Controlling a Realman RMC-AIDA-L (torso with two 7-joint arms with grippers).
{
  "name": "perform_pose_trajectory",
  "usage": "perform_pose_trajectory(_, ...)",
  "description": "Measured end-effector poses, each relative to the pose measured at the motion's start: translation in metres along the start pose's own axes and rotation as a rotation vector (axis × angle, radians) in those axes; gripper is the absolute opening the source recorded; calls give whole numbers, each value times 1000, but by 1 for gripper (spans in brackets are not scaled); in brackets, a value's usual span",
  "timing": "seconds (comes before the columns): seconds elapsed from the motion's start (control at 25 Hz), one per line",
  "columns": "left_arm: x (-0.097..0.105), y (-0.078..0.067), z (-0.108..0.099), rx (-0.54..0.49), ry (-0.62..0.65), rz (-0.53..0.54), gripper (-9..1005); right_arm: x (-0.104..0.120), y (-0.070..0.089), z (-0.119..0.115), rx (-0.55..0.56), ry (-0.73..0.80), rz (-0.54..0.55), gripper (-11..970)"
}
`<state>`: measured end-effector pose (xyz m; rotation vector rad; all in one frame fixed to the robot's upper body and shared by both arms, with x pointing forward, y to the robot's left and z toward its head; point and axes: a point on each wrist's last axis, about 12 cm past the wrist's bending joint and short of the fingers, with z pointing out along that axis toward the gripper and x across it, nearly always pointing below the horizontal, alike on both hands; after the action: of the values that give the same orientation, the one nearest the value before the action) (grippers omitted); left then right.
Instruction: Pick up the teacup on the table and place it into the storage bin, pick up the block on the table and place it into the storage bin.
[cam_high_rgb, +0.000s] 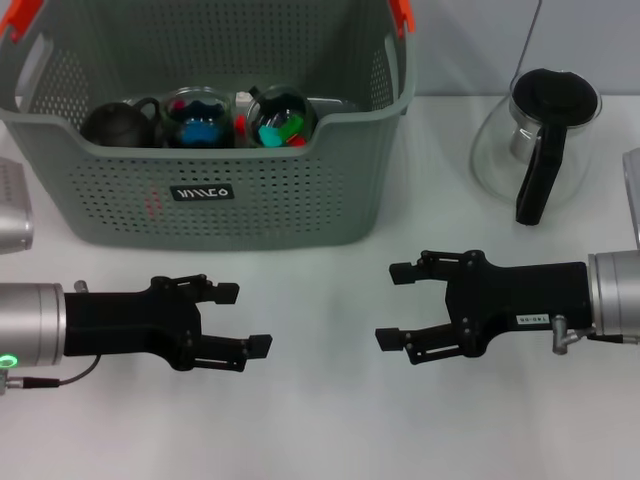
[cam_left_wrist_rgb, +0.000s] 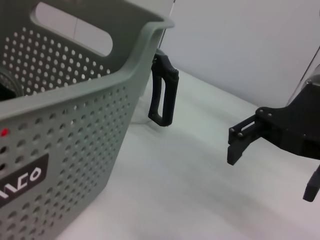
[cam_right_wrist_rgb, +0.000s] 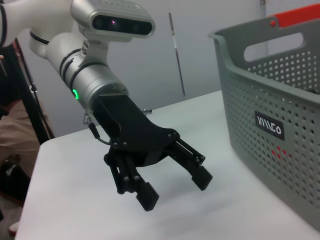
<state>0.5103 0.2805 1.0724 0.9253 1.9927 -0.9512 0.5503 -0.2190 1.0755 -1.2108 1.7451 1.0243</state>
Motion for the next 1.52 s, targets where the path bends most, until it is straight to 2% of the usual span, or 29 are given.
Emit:
perform_pose_trajectory(0.6, 0, 4, 6, -27, 2, -2, 939, 2, -6, 3, 44, 25, -1, 940)
perform_pose_trajectory(1.52, -1, 6, 11, -23, 4, -10, 939, 3, -6, 3, 45, 27, 4, 940)
